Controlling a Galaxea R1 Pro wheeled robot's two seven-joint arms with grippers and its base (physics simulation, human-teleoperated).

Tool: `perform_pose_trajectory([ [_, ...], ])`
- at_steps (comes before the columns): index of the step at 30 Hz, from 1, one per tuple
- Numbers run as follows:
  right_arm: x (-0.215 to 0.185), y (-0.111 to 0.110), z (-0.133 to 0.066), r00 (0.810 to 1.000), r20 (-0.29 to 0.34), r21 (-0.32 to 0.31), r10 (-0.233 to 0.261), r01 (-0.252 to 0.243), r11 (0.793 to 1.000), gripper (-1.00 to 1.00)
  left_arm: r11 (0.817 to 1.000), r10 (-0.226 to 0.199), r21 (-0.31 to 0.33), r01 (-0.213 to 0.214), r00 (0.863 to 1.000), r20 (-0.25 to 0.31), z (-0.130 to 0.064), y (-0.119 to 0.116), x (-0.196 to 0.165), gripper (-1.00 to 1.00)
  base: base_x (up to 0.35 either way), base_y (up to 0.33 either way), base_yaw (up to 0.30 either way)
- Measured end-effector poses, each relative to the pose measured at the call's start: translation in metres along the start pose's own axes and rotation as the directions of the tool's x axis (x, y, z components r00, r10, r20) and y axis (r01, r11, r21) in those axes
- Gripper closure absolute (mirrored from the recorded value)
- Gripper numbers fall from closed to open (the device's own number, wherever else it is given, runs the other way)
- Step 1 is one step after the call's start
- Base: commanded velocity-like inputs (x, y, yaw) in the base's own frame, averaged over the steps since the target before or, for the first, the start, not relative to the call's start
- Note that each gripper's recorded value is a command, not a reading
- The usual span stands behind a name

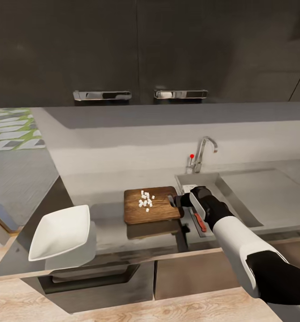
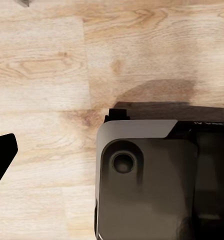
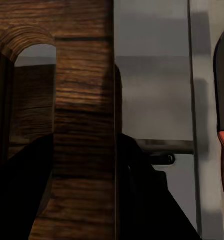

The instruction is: In the kitchen, take the Vidalia onion out of the sink, dice it on the chopping board with the paring knife, put the diced onion into the bowl on the countertop, then place both the paring knife and the chopping board into the sink.

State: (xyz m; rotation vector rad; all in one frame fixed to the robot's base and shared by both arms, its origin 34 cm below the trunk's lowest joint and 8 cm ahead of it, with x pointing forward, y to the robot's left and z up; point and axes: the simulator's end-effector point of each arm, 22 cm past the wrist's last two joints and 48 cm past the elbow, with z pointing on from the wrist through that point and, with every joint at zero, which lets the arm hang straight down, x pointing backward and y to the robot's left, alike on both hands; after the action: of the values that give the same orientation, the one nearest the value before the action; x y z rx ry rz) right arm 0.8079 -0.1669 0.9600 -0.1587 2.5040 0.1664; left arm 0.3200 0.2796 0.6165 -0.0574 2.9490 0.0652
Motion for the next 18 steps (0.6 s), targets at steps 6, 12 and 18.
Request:
perform_pose_trajectory([
  [6,-0.005,0.006,-0.005,1.0,0.01,-0.001,-0.006,0.006,1.0,1.0,1.0,0.0,0.0,0.0,1.0,0.009,-0.001,0.0,-0.004,-1.0,0.0,0.0,0.0],
  [12,-0.009,0.008,-0.01,1.0,0.019,-0.003,-0.007,0.007,1.0,1.0,1.0,-0.001,0.001,0.001,1.0,0.019,-0.003,0.0,-0.008,-1.0,0.0,0.0,0.0],
  [18,-0.013,0.009,-0.015,1.0,0.029,-0.003,-0.009,0.009,1.0,1.0,1.0,-0.001,0.001,0.001,1.0,0.028,-0.004,0.0,-0.012,-1.0,0.0,0.0,0.0],
])
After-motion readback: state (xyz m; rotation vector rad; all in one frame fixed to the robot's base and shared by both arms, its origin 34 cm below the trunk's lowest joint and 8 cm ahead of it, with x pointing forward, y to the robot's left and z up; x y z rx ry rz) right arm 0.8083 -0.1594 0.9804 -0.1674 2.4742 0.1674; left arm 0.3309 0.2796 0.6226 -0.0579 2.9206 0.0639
